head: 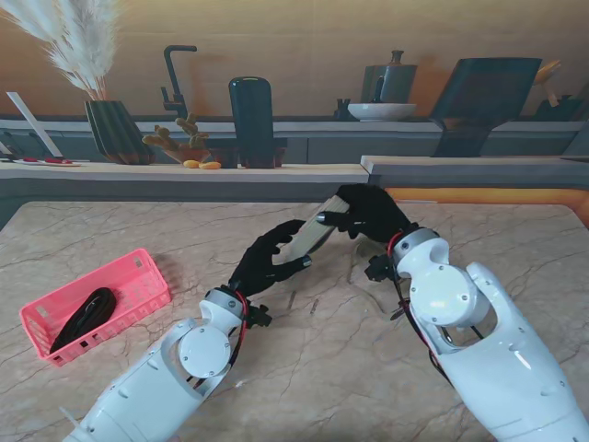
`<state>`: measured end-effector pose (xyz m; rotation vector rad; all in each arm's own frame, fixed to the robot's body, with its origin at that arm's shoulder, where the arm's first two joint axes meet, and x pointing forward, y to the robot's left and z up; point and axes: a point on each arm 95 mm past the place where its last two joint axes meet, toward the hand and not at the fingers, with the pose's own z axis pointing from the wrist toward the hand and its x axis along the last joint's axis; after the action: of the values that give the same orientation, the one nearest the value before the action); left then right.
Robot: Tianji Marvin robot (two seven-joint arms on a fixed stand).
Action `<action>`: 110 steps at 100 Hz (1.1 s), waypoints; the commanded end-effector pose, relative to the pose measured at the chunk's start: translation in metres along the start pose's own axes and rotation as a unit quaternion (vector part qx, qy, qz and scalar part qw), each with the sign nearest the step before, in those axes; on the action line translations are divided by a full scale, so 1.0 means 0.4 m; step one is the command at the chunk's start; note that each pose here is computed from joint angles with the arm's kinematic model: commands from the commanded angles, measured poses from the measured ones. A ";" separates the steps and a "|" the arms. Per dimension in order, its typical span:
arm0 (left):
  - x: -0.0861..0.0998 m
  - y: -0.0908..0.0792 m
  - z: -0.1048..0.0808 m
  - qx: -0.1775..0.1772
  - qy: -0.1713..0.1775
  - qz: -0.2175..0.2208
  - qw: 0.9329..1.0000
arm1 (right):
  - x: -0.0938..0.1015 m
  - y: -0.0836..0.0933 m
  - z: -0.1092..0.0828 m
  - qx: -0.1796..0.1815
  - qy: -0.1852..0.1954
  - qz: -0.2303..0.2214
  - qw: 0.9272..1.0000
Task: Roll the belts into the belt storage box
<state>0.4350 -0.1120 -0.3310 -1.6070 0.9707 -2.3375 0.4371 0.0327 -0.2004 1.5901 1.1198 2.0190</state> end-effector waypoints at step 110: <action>0.000 0.071 0.014 0.036 -0.029 -0.026 0.999 | -0.007 -0.148 0.036 0.000 -0.141 0.333 0.932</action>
<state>0.4357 -0.1277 -0.3484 -1.6767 0.8537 -2.2968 0.4414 0.0639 -0.2419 2.3567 0.5148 2.0372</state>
